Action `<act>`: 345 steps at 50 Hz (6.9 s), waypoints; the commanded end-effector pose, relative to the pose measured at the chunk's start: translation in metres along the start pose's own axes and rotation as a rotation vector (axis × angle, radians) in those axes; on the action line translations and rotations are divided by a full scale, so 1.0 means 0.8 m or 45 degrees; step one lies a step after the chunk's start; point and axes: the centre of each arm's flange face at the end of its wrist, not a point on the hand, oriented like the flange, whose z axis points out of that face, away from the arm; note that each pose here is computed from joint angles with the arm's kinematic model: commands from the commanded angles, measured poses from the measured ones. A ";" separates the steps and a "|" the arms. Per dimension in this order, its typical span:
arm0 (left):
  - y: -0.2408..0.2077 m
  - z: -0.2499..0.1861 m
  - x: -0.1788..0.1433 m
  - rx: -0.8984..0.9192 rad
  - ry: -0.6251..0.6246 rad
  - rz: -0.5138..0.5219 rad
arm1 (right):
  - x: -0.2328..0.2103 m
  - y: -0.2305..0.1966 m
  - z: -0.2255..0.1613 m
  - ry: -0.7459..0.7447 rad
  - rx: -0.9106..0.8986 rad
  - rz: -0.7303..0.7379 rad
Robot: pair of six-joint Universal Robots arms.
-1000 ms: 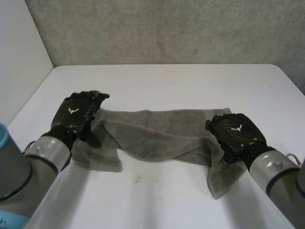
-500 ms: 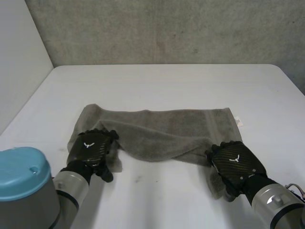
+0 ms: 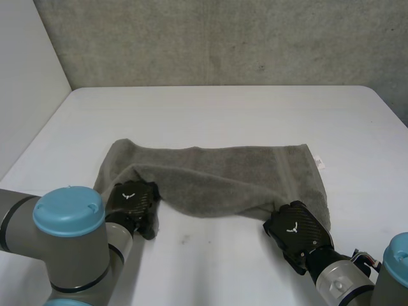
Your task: Fold the towel.
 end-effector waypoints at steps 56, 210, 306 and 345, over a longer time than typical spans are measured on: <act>-0.024 -0.092 -0.068 -0.036 0.025 -0.012 | 0.071 -0.018 -0.005 0.105 0.070 0.426; 0.023 -0.040 -0.079 -0.149 -0.005 0.210 | 0.051 0.001 0.002 0.043 -0.011 0.403; -0.333 0.016 -0.171 0.824 -0.084 -0.571 | 0.326 -0.183 0.025 0.311 0.586 0.512; -0.120 0.020 -0.136 0.352 -0.061 -0.341 | 0.160 0.004 0.063 -0.016 0.018 0.415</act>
